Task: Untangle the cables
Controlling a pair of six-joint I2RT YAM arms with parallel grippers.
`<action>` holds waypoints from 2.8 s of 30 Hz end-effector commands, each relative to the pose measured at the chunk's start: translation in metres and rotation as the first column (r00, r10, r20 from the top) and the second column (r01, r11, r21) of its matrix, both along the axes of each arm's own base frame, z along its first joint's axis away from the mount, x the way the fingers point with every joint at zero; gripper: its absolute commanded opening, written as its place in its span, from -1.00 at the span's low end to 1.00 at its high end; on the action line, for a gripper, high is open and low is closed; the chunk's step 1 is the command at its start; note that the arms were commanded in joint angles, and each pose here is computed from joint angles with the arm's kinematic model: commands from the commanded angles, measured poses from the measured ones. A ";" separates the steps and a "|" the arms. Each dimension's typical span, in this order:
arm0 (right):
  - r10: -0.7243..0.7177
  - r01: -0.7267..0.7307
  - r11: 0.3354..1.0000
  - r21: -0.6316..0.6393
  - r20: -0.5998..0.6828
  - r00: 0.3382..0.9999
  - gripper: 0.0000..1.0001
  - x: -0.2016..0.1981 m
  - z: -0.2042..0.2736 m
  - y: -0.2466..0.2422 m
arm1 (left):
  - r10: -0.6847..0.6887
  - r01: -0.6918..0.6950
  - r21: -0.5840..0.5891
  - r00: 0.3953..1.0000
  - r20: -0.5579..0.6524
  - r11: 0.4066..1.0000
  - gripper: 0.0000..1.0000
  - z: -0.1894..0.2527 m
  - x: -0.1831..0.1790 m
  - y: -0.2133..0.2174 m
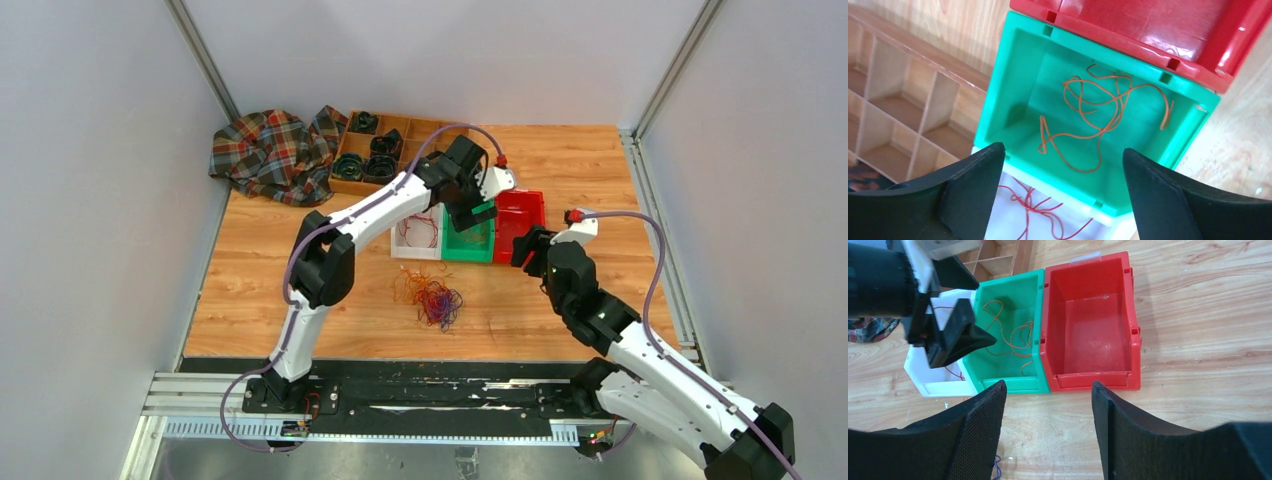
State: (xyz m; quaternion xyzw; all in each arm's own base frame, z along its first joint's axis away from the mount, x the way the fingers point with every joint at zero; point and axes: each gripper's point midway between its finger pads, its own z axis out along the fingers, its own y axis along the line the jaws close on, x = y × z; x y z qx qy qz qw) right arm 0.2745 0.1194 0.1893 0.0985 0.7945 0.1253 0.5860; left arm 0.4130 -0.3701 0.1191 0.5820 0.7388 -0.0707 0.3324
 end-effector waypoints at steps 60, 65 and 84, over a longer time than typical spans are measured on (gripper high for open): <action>0.319 -0.320 0.939 0.125 0.032 0.947 0.20 -0.012 0.020 0.064 | -0.055 0.015 -0.187 0.977 -0.208 0.982 -0.99 0.088 -0.160 0.130; 0.470 -0.485 0.868 0.106 0.138 0.872 0.40 -0.024 0.051 0.108 | -0.055 0.000 -0.308 0.984 -0.170 0.951 -0.99 0.146 -0.176 0.128; 0.707 -0.712 0.701 -0.035 0.158 0.689 0.39 -0.046 0.062 0.243 | -0.107 0.034 -0.435 0.984 -0.144 0.900 -0.99 0.217 -0.209 0.130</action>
